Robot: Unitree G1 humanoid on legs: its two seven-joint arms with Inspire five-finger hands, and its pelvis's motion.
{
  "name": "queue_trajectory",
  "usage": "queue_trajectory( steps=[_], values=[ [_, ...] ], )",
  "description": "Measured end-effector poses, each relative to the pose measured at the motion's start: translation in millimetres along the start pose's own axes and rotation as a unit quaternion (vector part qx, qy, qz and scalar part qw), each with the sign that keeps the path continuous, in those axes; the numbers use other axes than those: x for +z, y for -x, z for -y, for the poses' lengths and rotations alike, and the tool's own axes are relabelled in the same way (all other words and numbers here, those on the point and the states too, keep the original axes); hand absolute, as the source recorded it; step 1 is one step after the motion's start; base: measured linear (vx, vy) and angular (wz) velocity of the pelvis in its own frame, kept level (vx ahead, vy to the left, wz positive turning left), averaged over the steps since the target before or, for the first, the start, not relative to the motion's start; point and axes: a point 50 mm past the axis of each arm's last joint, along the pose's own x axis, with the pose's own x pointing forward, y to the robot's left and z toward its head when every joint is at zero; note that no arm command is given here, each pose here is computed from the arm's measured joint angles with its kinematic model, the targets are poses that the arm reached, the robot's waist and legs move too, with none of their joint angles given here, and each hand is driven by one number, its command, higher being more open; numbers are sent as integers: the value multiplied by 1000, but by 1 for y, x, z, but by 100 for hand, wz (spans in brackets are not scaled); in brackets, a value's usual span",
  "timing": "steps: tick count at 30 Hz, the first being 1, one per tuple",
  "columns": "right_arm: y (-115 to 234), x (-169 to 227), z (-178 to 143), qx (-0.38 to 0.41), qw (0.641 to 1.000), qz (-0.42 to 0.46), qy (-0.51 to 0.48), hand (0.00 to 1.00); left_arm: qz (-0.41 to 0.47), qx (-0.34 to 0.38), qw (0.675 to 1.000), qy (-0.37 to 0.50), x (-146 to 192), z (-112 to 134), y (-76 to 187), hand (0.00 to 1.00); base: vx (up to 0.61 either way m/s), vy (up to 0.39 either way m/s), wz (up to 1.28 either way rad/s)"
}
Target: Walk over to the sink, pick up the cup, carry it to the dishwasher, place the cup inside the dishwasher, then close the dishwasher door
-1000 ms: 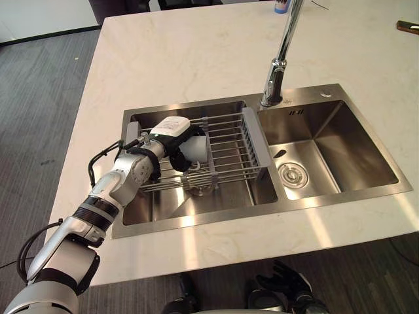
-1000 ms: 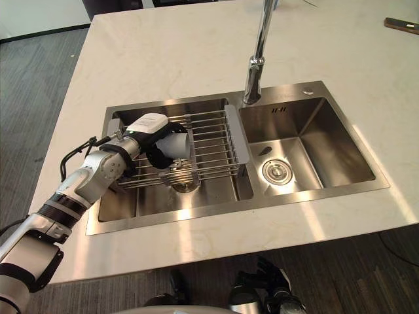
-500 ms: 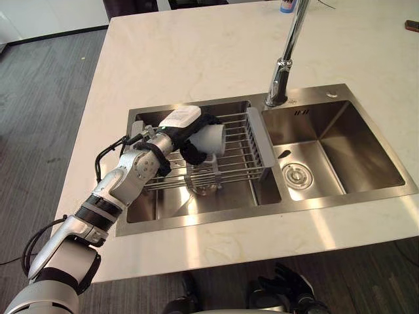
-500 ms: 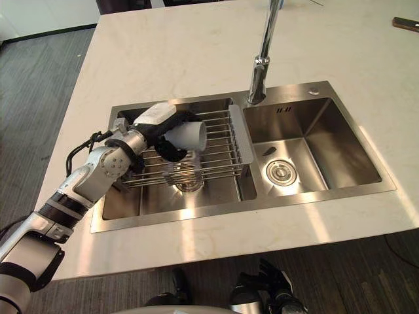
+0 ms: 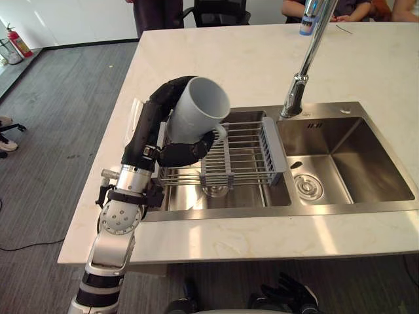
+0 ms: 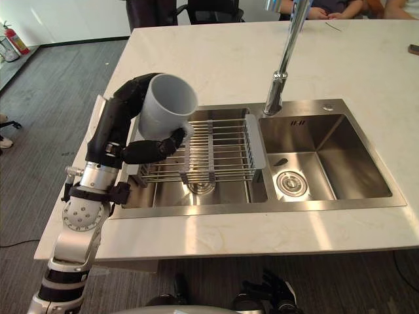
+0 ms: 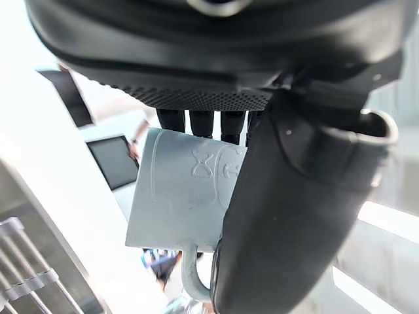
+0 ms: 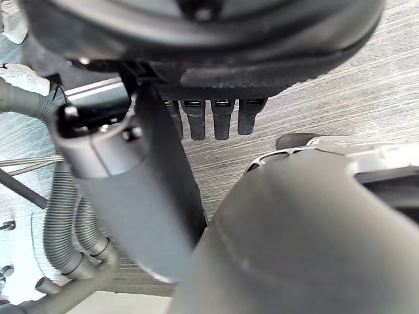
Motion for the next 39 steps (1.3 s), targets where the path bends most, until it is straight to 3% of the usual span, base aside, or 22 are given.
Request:
queue_trajectory(
  steps=[6,15,18,22,30,34,39],
  values=[
    [0,-1,-2,-2,1000,4,-3,90,-39,33,996,71,-6,1,28,30,-20,32,-27],
    [-2,26,-4,-15,998,58,2,90,-12,57,993,102,6,5,33,30,-104,46,-4],
    [-4,30,-6,-13,998,64,4,90,-43,68,992,100,2,3,48,30,-141,-78,14],
    [-13,68,-7,-17,993,111,26,90,-59,85,987,126,0,8,55,30,-221,-80,-3],
    [-7,62,16,-71,991,113,1,90,-63,32,982,173,2,32,54,30,-253,-1,40],
    [0,49,24,-83,991,102,2,90,-53,-23,975,213,1,59,43,30,-100,125,87],
    [-3,52,5,-61,992,112,-24,90,-83,-40,973,212,-13,68,44,30,-87,215,45]
  ],
)
